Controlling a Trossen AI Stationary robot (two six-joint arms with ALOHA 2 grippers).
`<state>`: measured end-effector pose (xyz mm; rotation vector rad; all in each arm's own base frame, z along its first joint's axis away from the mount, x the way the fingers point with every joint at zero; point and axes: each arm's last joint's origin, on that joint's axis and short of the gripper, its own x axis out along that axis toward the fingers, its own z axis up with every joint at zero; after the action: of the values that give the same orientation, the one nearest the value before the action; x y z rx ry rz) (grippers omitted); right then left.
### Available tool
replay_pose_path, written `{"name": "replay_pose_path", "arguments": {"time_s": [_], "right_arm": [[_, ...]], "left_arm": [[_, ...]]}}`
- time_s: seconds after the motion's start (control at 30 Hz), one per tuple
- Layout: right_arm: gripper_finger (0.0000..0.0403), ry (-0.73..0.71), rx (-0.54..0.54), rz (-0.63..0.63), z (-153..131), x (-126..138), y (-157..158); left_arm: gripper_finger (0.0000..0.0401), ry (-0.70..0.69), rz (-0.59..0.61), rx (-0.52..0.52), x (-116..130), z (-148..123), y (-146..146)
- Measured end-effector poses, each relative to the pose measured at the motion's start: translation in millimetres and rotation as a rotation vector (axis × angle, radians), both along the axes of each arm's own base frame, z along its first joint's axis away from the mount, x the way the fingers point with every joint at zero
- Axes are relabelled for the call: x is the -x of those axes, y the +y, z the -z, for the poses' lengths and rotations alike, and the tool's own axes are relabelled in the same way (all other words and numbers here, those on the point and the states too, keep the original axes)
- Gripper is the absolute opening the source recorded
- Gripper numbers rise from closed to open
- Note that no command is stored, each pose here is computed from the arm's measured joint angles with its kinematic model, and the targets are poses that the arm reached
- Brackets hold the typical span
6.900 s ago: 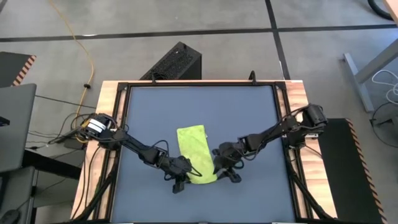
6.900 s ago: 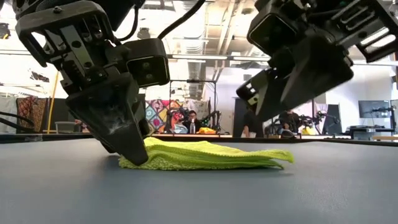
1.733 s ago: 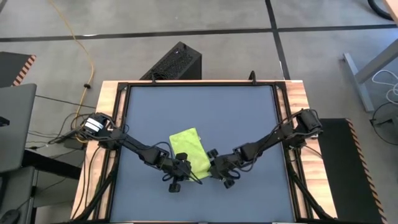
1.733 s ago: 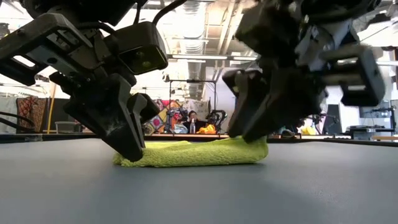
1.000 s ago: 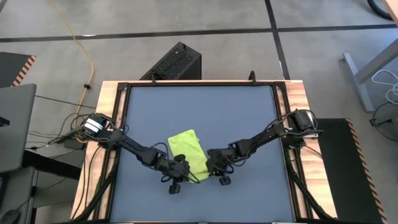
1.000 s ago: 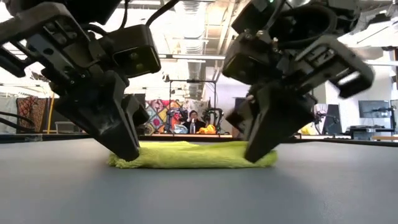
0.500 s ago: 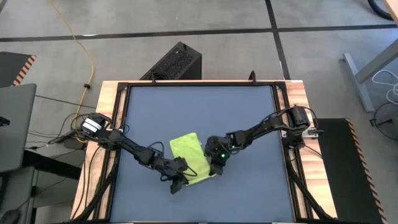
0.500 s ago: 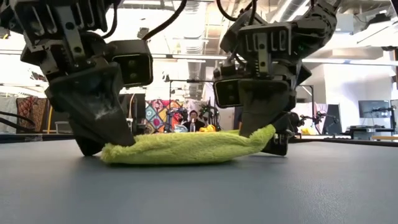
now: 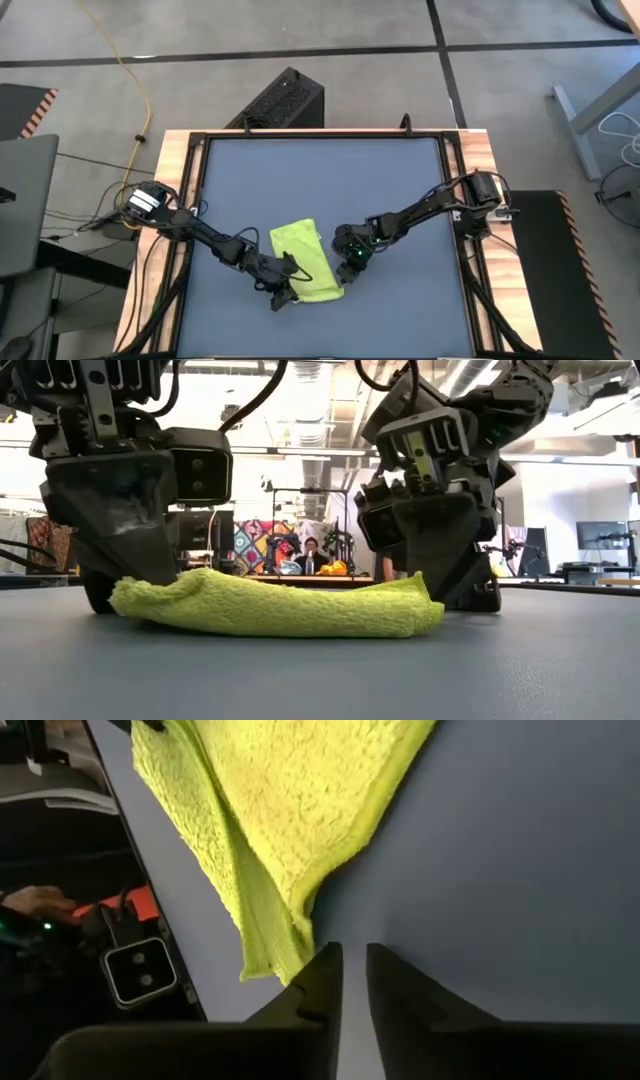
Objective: Roll towel
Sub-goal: Roll the green towel
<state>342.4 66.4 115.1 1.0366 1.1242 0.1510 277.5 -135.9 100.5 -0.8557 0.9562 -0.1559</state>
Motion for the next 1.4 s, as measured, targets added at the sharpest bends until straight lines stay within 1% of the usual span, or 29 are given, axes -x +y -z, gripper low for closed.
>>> {"name": "replay_pose_path", "arguments": {"time_s": [0.23,0.3,0.37,0.43,0.53,0.6,0.63,0.7,0.77,0.93,1.1,1.17,1.23,1.4], "right_arm": [[0.0134,-0.014,-0.014,0.007,-3,-2,-7],[0.0147,-0.04,-0.003,-0.015,-8,0,-7],[0.0156,-0.106,0.038,-0.042,-21,3,-3],[0.0162,-0.228,0.113,-0.094,-40,6,8],[0.0165,-0.415,0.308,-0.206,-60,14,29],[0.0164,-0.509,0.448,-0.29,-63,18,41],[0.0163,-0.554,0.501,-0.337,-64,19,45],[0.016,-0.634,0.574,-0.4,-64,18,51],[0.0159,-0.679,0.609,-0.43,-60,15,55],[0.0158,-0.69,0.611,-0.474,-42,12,72],[0.0158,-0.693,0.672,-0.467,-40,9,92],[0.0158,-0.686,0.719,-0.438,-41,10,94],[0.0158,-0.647,0.76,-0.425,-38,12,94],[0.0158,-0.608,0.776,-0.446,-30,14,97]], "left_arm": [[0.0,0.023,-0.008,0.019,1,1,0],[0.0,0.024,-0.008,0.018,1,1,0],[0.0,0.026,-0.008,0.016,0,1,1],[0.0,0.03,-0.007,0.018,0,1,2],[0.0,0.028,-0.013,0.012,0,1,2],[0.0,0.027,-0.013,0.011,0,1,2],[0.0,0.027,-0.014,0.011,0,1,2],[0.0,0.026,-0.015,0.011,0,1,2],[0.0,0.025,-0.019,0.013,-1,1,3],[0.0,0.03,-0.038,0.05,-3,0,8],[0.0,0.026,-0.044,0.074,-5,-1,10],[0.0,0.02,-0.043,0.082,-6,-1,11],[0.0,0.017,-0.038,0.089,-7,-2,11],[0.0,0.004,-0.03,0.093,-8,-3,11]]}}
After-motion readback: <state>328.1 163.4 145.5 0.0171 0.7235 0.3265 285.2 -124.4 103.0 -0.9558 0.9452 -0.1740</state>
